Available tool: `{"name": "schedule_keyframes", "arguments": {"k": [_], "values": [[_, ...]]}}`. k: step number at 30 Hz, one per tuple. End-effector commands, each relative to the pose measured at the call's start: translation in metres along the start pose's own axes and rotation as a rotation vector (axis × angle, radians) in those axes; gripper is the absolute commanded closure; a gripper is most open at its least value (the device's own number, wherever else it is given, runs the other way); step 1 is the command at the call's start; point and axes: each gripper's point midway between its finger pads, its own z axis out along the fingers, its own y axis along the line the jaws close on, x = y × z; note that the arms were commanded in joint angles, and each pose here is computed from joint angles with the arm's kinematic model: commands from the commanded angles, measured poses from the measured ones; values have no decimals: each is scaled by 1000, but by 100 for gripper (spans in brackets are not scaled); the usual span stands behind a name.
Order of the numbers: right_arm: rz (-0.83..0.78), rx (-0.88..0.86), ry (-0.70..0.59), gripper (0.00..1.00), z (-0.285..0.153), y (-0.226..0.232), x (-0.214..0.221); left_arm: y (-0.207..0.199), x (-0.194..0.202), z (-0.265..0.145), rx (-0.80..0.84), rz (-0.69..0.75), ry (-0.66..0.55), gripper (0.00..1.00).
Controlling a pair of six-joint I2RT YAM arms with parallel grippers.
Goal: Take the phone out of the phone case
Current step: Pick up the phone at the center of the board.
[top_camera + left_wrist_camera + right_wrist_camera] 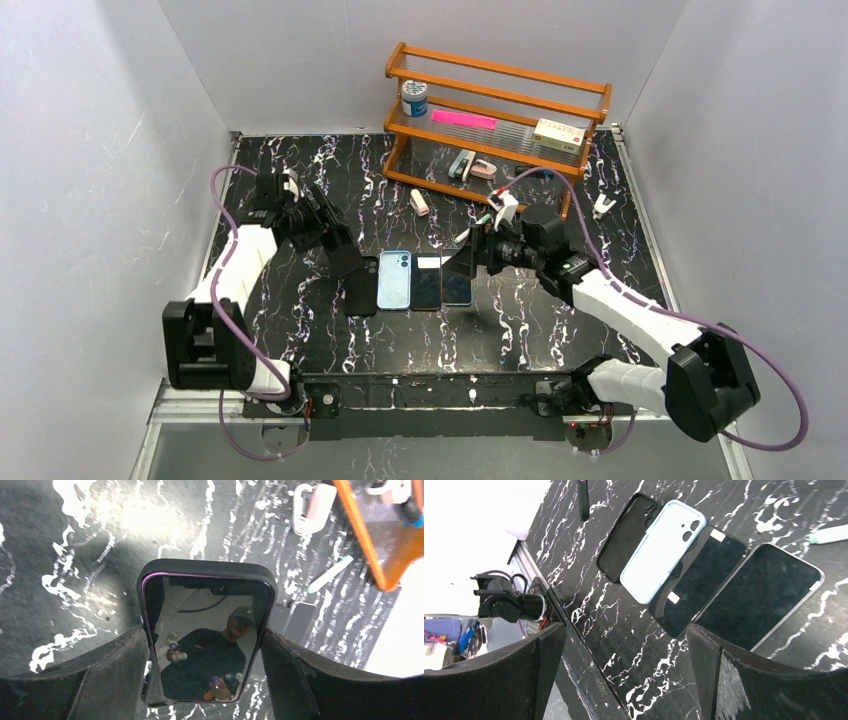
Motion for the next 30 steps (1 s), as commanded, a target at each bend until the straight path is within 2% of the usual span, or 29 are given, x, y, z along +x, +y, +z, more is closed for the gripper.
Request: {"name": "schedule_keyframes", "arguments": {"k": [1,7,13,22,27,29,30], "values": [[-55,-60,-67,1,19,32,-29,-27,19,-24,128,-97,9,100],[-68,-70,-20,2,52,52,-19,-39,40,-39,164,-142,-18,100],[-74,-97,19,6,82,73,-11,-52,47,-54,197,-163,-64,100],[-94,-157,71,11,114,107,1,-66,56,-59,224,-162,-64,100],[-86,-173,75,20,125,112,4,-74,58,-60,250,-154,-50,100],[-79,-187,75,28,127,114,4,-76,58,-61,259,-144,-47,100],[-72,-196,74,36,127,116,3,-77,58,-61,262,-139,-47,100]]}}
